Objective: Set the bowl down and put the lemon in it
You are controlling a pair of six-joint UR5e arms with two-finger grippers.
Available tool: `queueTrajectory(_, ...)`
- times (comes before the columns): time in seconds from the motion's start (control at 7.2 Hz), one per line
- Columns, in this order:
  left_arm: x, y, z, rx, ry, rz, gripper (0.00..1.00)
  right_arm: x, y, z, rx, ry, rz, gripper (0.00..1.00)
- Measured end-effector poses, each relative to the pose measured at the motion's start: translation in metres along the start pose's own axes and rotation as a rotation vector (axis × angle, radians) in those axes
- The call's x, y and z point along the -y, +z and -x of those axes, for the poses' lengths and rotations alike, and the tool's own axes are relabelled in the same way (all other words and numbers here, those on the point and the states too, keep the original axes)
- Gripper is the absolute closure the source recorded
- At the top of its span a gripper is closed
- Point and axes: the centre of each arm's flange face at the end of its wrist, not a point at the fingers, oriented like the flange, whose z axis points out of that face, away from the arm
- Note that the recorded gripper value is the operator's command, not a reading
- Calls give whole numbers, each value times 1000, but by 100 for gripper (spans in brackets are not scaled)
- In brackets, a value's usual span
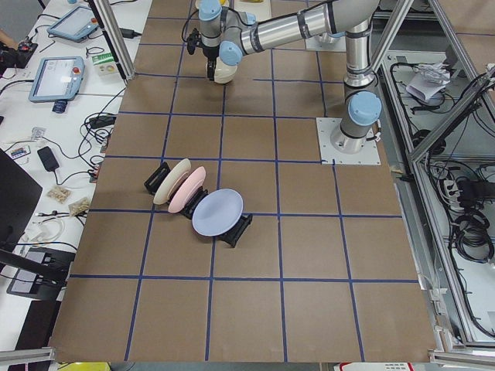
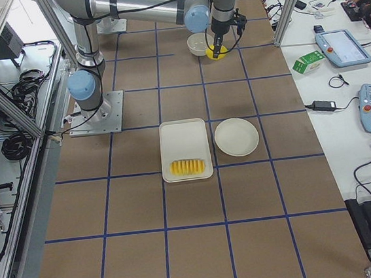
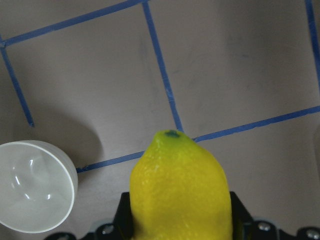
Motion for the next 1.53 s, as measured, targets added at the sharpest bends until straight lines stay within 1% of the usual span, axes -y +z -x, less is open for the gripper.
queueTrajectory(0.14, -8, -37, 18, 58, 11, 15, 0, -12, 4, 28, 9, -16, -6, 100)
queueTrajectory(0.28, -25, -69, 29, 88, 63, 46, 0, -24, 12, 58, 21, -49, -13, 100)
queueTrajectory(0.42, -41, -97, 39, 93, 124, 76, 0, -34, 28, 92, 28, -85, -20, 100)
queueTrajectory(0.56, -51, -124, 51, 75, 138, 88, 0, -42, 53, 125, 30, -113, -25, 100)
queueTrajectory(0.69, -57, -148, 59, 51, 131, 96, 0, -46, 79, 151, 29, -133, -24, 100)
queueTrajectory(0.83, -61, -162, 60, 46, 129, 99, 0, -45, 103, 167, 29, -146, -20, 100)
queueTrajectory(1.11, -61, -167, 60, 41, 127, 103, 0, -42, 140, 183, 30, -161, -6, 100)
queueTrajectory(1.25, -59, -163, 59, 39, 127, 109, 0, -43, 153, 187, 33, -164, 13, 100)
queueTrajectory(1.53, -61, -165, 58, 31, 127, 106, 0, -46, 167, 191, 36, -161, 41, 100)
